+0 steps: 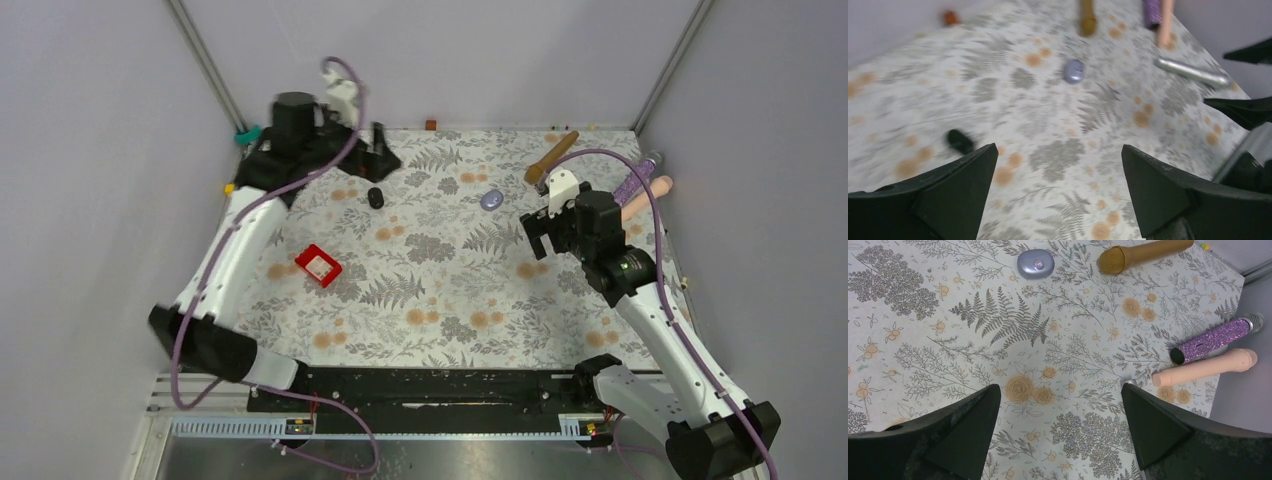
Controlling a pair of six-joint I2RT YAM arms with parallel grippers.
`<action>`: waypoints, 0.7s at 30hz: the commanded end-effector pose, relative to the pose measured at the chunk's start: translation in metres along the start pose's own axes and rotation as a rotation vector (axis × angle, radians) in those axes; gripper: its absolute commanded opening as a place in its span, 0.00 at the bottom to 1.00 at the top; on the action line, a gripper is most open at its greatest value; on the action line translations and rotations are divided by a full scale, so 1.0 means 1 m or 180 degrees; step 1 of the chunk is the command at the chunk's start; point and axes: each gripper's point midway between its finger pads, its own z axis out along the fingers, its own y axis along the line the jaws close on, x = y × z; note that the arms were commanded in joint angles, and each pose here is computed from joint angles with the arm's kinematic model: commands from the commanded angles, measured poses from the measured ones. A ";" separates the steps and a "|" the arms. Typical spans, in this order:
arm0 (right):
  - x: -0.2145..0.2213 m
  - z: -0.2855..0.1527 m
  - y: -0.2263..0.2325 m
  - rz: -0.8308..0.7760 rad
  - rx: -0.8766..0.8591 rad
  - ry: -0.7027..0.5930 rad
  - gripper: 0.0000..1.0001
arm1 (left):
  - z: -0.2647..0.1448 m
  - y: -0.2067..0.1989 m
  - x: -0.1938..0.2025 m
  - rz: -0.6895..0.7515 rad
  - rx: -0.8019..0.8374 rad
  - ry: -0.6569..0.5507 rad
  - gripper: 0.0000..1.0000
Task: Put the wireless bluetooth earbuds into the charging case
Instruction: Reset both arms
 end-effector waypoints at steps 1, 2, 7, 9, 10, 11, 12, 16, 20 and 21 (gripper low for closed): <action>-0.011 -0.003 -0.010 0.0119 0.0156 -0.0169 1.00 | -0.086 0.059 0.010 0.0109 -0.0709 -0.0114 0.98; -0.011 -0.003 -0.009 0.0133 0.0158 -0.0170 0.99 | -0.103 0.066 0.014 0.0123 -0.0835 -0.0137 0.99; -0.016 -0.005 -0.013 0.0213 0.0233 -0.0278 0.99 | -0.150 0.091 0.081 0.0312 -0.1377 0.0029 0.99; -0.018 -0.007 -0.015 0.0242 0.0286 -0.0349 0.99 | -0.161 0.085 0.099 0.0441 -0.1433 -0.0075 0.99; -0.020 -0.009 -0.017 0.0253 0.0309 -0.0389 0.99 | -0.165 0.082 0.106 0.0478 -0.1462 -0.0131 0.99; -0.021 -0.010 -0.018 0.0262 0.0331 -0.0430 0.99 | -0.167 0.080 0.114 0.0500 -0.1488 -0.0184 0.99; -0.023 -0.012 -0.019 0.0272 0.0348 -0.0476 0.99 | -0.169 0.080 0.120 0.0494 -0.1540 -0.0259 0.99; -0.037 -0.036 -0.036 0.0298 0.0614 -0.0717 0.99 | -0.199 0.092 0.115 0.0547 -0.2093 -0.0688 0.99; -0.045 -0.093 -0.061 0.0318 0.1025 -0.0959 0.99 | -0.234 0.087 0.099 0.0582 -0.2474 -0.0925 0.99; -0.045 -0.114 -0.065 0.0349 0.1105 -0.1082 1.00 | -0.238 0.079 0.099 0.0625 -0.2434 -0.0905 0.99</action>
